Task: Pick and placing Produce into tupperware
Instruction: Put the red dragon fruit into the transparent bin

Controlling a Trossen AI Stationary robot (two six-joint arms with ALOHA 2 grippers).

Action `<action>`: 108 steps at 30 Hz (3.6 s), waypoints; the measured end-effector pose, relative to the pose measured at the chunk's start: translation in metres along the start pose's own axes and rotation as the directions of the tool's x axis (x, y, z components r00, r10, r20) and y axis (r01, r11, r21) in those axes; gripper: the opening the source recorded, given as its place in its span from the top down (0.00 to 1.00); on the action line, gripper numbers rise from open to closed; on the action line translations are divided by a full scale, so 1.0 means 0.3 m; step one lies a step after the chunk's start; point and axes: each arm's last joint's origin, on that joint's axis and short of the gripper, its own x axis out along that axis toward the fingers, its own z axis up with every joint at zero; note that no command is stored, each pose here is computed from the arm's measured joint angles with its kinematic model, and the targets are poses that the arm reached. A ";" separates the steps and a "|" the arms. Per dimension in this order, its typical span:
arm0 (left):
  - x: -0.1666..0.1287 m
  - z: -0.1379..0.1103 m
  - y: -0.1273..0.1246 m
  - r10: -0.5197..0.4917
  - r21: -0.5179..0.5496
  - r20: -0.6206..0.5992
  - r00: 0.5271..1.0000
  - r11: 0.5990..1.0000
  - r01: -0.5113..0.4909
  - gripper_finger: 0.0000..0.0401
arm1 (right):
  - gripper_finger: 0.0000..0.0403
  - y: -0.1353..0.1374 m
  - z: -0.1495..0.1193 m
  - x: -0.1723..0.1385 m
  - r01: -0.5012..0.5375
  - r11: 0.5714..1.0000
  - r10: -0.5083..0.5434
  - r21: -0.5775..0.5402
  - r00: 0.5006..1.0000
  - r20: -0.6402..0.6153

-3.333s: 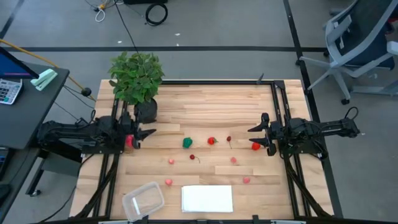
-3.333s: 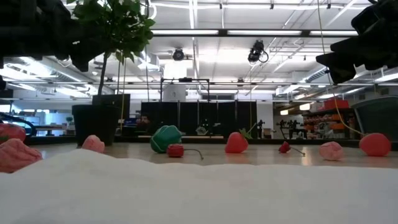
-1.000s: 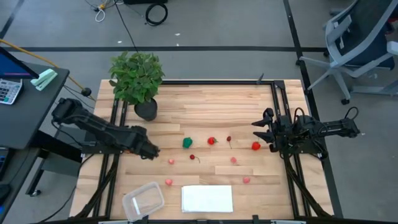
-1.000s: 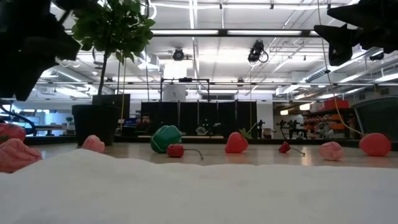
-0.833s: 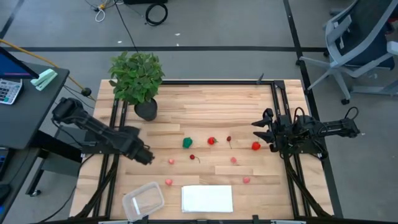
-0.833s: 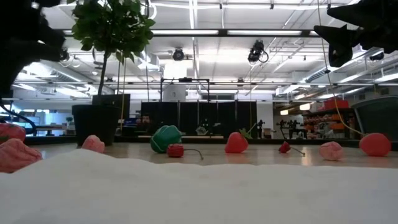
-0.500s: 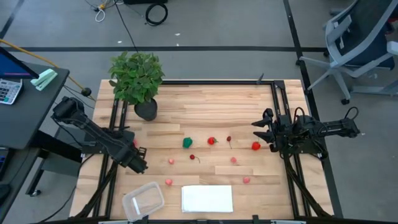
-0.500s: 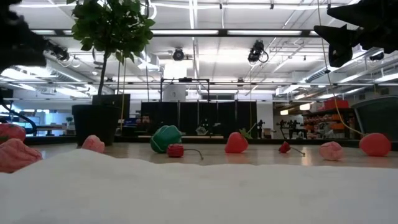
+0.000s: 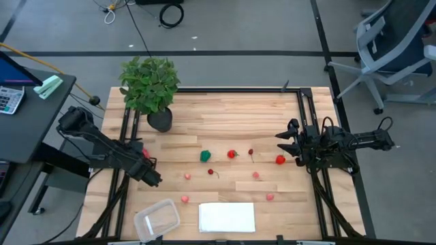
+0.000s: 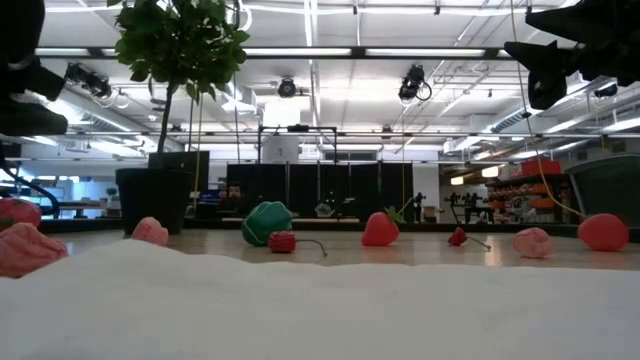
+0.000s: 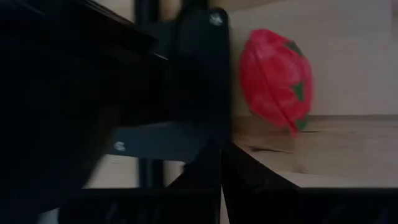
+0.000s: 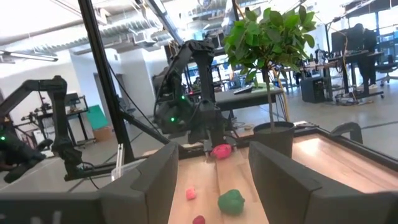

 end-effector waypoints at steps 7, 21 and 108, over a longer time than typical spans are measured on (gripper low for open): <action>0.026 0.027 -0.031 -0.001 -0.066 -0.035 0.999 0.998 -0.001 0.99 | 0.49 0.000 0.000 0.000 -0.001 1.000 0.001 0.001 1.000 0.001; 0.055 0.174 -0.073 0.082 -0.139 -0.232 0.969 0.983 -0.117 0.99 | 0.49 0.000 0.000 0.000 -0.001 1.000 0.001 0.002 1.000 0.001; 0.168 0.295 -0.276 -0.087 0.505 -0.215 0.973 0.843 0.187 0.81 | 0.49 0.002 0.003 0.000 -0.013 1.000 0.013 0.001 1.000 0.007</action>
